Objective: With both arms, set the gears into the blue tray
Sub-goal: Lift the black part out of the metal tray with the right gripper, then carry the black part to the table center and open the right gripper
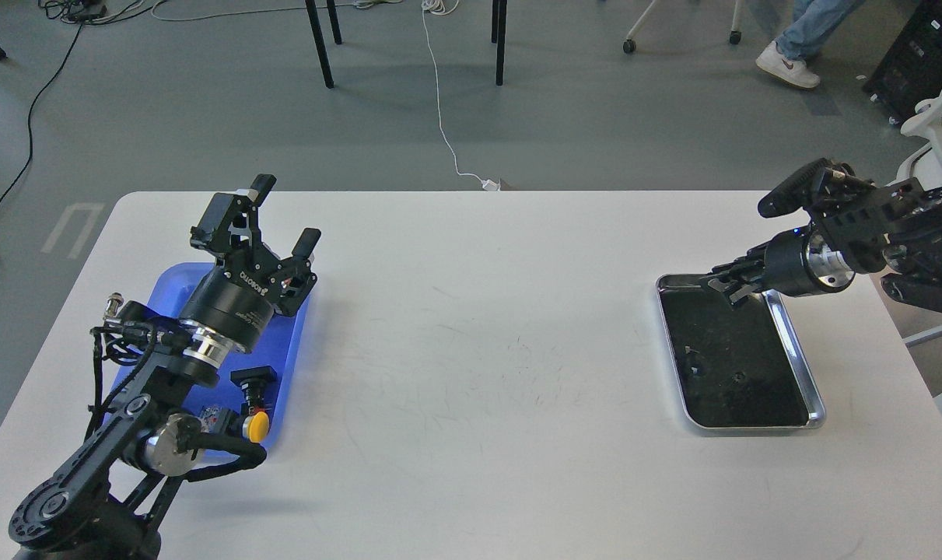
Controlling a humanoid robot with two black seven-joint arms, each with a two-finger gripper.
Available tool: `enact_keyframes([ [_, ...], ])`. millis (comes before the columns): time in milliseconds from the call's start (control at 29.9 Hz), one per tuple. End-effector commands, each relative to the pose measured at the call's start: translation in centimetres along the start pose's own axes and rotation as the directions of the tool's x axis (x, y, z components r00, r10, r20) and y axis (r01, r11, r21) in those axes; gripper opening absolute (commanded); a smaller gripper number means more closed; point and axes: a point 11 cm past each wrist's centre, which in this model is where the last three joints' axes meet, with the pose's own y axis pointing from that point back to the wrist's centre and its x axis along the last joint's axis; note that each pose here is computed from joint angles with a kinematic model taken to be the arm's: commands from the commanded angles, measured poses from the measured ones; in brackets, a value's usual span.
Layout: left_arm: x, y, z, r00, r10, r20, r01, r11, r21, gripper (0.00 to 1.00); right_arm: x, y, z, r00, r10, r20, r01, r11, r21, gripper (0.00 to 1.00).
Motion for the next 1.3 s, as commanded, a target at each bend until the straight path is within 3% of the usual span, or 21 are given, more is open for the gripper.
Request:
enact_keyframes([
  [0,0.0,0.0,0.0,1.0,-0.001,0.001,0.001,1.0,0.0,0.98,3.4,0.0,-3.2,0.999,0.049,-0.02,-0.047,0.996,0.078,0.14],
  [234,0.3,0.1,0.3,1.0,-0.002,0.016,0.002,1.0,0.003,0.98,7.7,-4.0,-12.2,0.997,0.065,-0.05,-0.051,0.969,0.242,0.14],
  [401,0.8,0.4,0.4,1.0,0.003,0.026,-0.003,1.0,0.007,0.98,8.7,-6.9,-18.6,0.998,0.046,-0.052,-0.026,0.941,0.337,0.14],
  [769,1.0,1.1,0.3,1.0,0.016,0.025,-0.016,1.0,0.012,0.98,5.4,-8.7,-15.5,0.998,0.067,-0.02,-0.059,0.964,0.259,0.14],
  [1270,1.2,1.7,-0.2,0.999,0.025,0.021,-0.026,0.999,0.025,0.98,3.1,-9.3,-17.4,0.997,0.076,0.006,-0.074,0.946,0.315,0.15],
])
